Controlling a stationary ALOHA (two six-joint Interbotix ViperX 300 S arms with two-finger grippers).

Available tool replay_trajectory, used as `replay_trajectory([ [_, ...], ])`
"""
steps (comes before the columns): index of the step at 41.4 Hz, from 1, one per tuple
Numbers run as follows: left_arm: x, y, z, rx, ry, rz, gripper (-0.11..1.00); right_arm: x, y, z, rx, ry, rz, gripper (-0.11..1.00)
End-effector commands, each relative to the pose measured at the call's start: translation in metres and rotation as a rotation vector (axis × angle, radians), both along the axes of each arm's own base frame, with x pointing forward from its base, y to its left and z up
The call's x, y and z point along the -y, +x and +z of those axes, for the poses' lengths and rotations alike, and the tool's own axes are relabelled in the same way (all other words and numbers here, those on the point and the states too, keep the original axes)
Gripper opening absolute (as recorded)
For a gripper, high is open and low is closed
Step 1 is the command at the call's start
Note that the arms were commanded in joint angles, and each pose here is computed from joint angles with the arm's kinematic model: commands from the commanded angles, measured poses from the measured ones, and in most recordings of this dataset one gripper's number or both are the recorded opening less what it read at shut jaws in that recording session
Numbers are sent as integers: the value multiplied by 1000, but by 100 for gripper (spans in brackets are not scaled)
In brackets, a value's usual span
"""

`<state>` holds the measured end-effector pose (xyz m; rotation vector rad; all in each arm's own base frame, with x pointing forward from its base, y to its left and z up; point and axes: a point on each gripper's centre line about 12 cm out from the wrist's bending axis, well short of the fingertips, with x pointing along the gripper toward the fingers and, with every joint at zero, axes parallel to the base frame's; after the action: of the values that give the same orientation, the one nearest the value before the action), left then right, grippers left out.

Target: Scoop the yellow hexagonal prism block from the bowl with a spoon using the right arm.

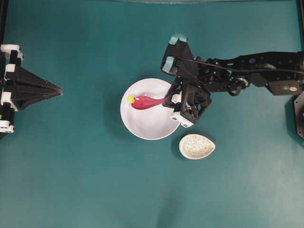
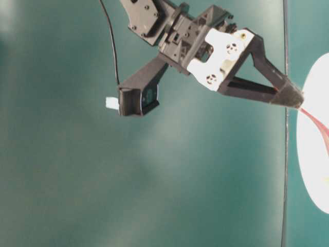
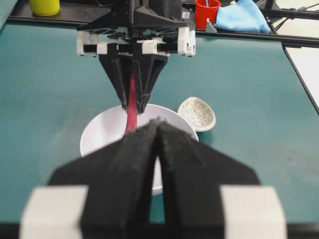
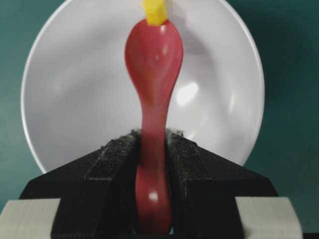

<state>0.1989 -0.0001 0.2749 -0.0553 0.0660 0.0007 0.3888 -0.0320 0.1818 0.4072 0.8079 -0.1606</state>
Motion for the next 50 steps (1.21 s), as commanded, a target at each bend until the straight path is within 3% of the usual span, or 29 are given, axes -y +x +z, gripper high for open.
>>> replay_trajectory([
  [1, 0, 2, 6, 14, 1, -1, 1, -2, -2, 19, 74, -11, -4, 22],
  [26, 0, 2, 6, 15, 1, -1, 1, -5, -11, 22, 124, -18, -17, 22],
  [35, 0, 2, 6, 15, 1, -1, 1, -6, -14, 50, 117, 1, 9, 22],
  [44, 0, 2, 7, 17, 1, 1, 1, -11, -24, 65, 7, 56, 49, 22],
  [50, 0, 2, 7, 17, 1, 1, 1, -14, -29, 58, -92, 113, 33, 22],
])
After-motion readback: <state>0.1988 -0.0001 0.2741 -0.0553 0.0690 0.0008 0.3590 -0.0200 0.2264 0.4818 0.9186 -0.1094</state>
